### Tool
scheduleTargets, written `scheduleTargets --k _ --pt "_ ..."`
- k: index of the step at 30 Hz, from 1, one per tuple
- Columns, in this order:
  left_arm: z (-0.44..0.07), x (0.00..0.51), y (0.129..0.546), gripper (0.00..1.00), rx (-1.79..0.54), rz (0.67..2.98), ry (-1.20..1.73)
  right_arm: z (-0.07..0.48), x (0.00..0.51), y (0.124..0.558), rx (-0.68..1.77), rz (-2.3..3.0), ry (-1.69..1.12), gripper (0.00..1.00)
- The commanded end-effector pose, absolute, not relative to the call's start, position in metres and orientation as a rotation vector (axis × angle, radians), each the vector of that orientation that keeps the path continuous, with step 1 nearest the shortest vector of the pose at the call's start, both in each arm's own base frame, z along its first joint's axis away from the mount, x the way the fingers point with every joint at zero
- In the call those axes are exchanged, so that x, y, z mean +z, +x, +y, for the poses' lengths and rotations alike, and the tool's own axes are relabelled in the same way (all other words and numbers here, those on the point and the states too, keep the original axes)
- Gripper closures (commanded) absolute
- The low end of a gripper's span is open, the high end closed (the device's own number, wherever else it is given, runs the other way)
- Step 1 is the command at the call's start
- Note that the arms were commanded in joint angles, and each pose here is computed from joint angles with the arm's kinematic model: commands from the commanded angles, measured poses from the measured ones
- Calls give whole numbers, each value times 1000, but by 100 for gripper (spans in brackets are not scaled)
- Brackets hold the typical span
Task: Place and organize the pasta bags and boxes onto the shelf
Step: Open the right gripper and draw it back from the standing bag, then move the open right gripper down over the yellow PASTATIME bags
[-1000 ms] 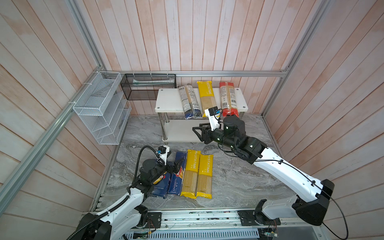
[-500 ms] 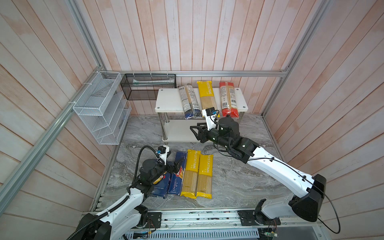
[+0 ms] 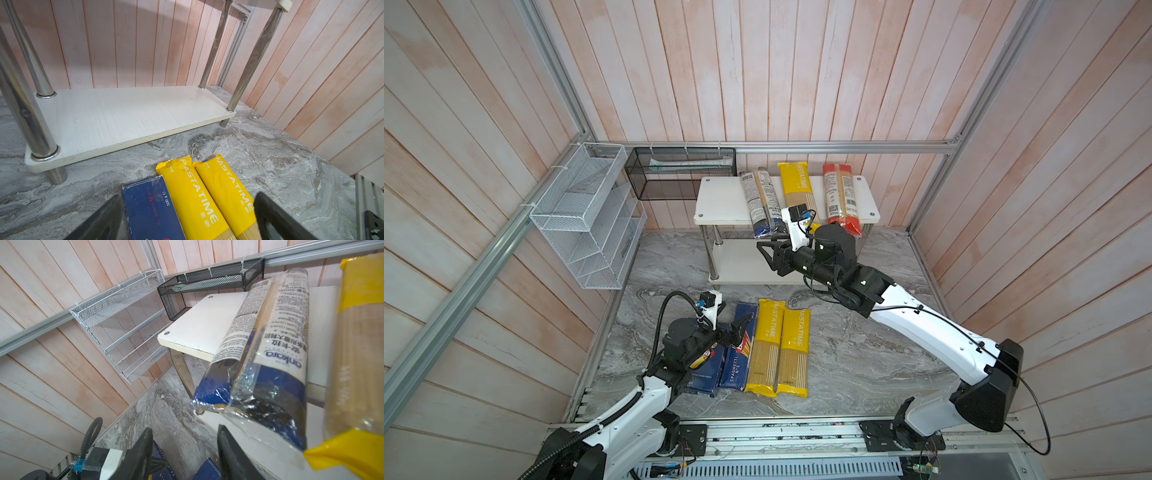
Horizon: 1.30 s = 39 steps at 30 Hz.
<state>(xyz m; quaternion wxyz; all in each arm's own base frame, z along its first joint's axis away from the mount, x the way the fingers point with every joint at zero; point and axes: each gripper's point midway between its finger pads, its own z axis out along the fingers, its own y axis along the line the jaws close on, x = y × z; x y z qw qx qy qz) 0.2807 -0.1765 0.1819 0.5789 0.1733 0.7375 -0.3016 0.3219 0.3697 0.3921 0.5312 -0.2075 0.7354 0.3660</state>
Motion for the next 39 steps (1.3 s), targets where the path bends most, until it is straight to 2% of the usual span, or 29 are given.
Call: scheduleTargets --k 1,23,39 --pt "-175 187 283 0 -686 1709 401 378 396 327 867 1738 -521 50" --pt "-175 187 284 0 -676 1709 404 411 384 345 887 1753 -579 50" --pt "-169 192 282 0 -651 1694 385 406 396 313 865 1751 -610 50"
